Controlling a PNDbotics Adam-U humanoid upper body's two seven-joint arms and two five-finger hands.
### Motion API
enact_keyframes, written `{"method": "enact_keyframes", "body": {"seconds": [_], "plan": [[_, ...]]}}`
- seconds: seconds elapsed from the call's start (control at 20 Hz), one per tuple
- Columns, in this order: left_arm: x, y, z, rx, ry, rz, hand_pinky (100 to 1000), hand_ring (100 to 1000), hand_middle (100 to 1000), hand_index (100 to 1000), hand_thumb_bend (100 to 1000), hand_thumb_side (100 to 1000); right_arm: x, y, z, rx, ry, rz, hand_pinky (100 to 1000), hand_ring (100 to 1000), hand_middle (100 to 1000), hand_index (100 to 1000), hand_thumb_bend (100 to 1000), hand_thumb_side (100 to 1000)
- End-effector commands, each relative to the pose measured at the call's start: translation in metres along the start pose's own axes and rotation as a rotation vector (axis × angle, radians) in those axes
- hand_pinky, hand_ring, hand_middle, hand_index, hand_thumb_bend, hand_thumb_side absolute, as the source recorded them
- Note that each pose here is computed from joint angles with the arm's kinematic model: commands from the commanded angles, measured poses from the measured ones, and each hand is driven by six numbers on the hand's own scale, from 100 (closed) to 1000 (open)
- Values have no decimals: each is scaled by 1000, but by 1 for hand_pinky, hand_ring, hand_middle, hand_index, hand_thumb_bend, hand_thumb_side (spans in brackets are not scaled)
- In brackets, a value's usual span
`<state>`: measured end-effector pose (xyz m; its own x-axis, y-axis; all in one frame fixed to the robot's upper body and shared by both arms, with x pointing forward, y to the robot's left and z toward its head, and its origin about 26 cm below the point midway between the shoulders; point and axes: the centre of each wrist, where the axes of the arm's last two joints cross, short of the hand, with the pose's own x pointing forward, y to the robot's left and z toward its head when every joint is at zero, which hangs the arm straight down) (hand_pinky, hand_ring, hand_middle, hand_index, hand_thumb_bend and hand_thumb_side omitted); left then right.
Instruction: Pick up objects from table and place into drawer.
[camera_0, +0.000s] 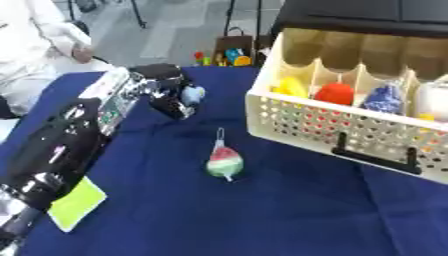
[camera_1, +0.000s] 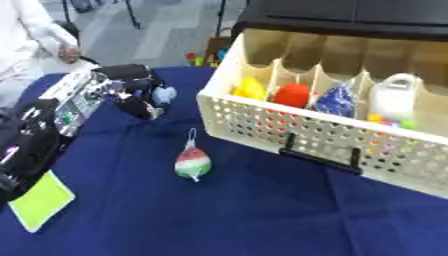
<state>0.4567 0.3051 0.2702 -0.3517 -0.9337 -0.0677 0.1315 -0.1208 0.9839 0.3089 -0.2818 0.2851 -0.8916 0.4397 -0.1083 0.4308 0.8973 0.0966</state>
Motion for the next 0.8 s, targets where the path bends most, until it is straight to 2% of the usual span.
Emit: {"method": "enact_keyframes", "body": {"seconds": [0.05, 0.35, 0.55, 0.6, 0.8], "plan": [[1, 32, 17, 62, -13, -45, 275, 491, 450, 721, 100, 465, 1, -3, -6, -7, -22, 0, 582, 592, 601, 725, 100, 690], [24, 64, 35, 157, -106, -48, 263, 480, 434, 718, 100, 432, 0, -6, -4, -2, -15, 5, 581, 593, 610, 725, 100, 688], [32, 71, 43, 174, -125, -25, 263, 480, 434, 718, 100, 432, 0, -6, -4, -2, -14, 8, 581, 594, 610, 725, 100, 688], [37, 76, 45, 196, -144, -23, 258, 470, 418, 717, 100, 377, 0, -6, -4, -3, -10, 9, 580, 594, 619, 725, 100, 686], [61, 103, 61, 309, -274, -70, 261, 469, 417, 717, 100, 353, 0, -8, -3, -1, -3, 12, 579, 594, 623, 725, 100, 684]]}}
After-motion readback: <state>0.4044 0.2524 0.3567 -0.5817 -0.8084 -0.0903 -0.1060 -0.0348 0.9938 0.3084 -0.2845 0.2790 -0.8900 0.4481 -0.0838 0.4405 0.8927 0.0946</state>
